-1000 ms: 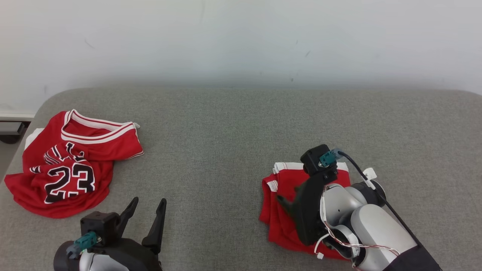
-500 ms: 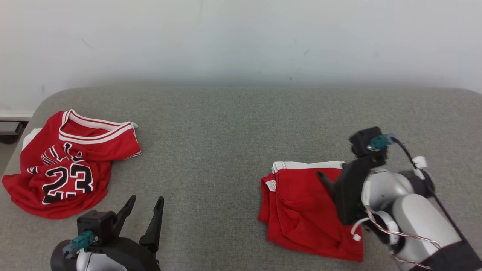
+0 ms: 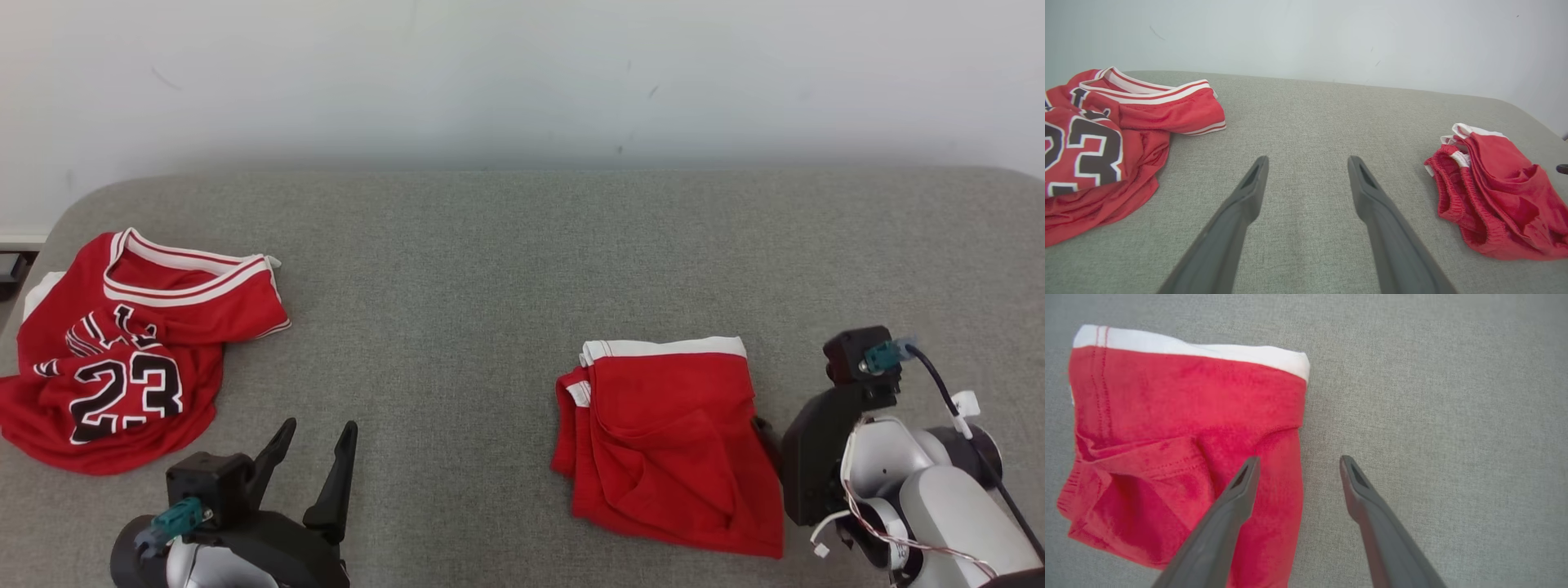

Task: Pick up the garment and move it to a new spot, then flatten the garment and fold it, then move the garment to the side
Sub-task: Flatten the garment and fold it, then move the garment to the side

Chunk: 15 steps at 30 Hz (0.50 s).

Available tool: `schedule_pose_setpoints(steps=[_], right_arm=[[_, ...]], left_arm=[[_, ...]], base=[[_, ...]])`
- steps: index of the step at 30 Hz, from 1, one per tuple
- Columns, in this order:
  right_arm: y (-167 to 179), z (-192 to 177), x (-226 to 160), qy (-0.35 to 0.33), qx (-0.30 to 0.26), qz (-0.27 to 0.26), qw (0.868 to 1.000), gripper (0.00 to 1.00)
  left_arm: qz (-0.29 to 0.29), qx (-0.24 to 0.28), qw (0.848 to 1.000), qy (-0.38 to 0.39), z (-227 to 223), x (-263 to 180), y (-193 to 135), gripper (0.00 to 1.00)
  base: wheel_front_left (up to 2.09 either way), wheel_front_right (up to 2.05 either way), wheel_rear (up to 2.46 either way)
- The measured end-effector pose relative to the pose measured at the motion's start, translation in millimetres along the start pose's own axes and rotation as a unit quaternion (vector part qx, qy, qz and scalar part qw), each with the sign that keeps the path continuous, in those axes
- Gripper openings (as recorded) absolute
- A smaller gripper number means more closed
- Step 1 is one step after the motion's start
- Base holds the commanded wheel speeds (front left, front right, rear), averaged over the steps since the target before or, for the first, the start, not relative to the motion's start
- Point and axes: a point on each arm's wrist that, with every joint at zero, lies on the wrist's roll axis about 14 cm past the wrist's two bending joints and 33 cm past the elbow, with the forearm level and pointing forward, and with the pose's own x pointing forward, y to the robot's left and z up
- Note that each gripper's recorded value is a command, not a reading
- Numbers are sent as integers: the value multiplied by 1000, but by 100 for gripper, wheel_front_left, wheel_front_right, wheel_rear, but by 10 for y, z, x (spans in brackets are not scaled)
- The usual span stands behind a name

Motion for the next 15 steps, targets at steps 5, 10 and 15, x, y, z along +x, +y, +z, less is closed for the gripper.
schedule_pose_setpoints(steps=[5, 10, 15], right_arm=[[-71, -174, 59, 21, 22, -9, 1000, 100], [-64, -240, 123, 28, 41, -6, 999, 100], [-62, -304, 202, 36, 55, -6, 998, 100]], left_arm=[[1, 2, 1000, 4, -25, 7, 9, 100], [3, 2, 1000, 11, -58, 15, 29, 100], [4, 2, 1000, 10, -41, 46, 42, 100]], base=[[0, 0, 0], [0, 0, 0], [0, 0, 0]])
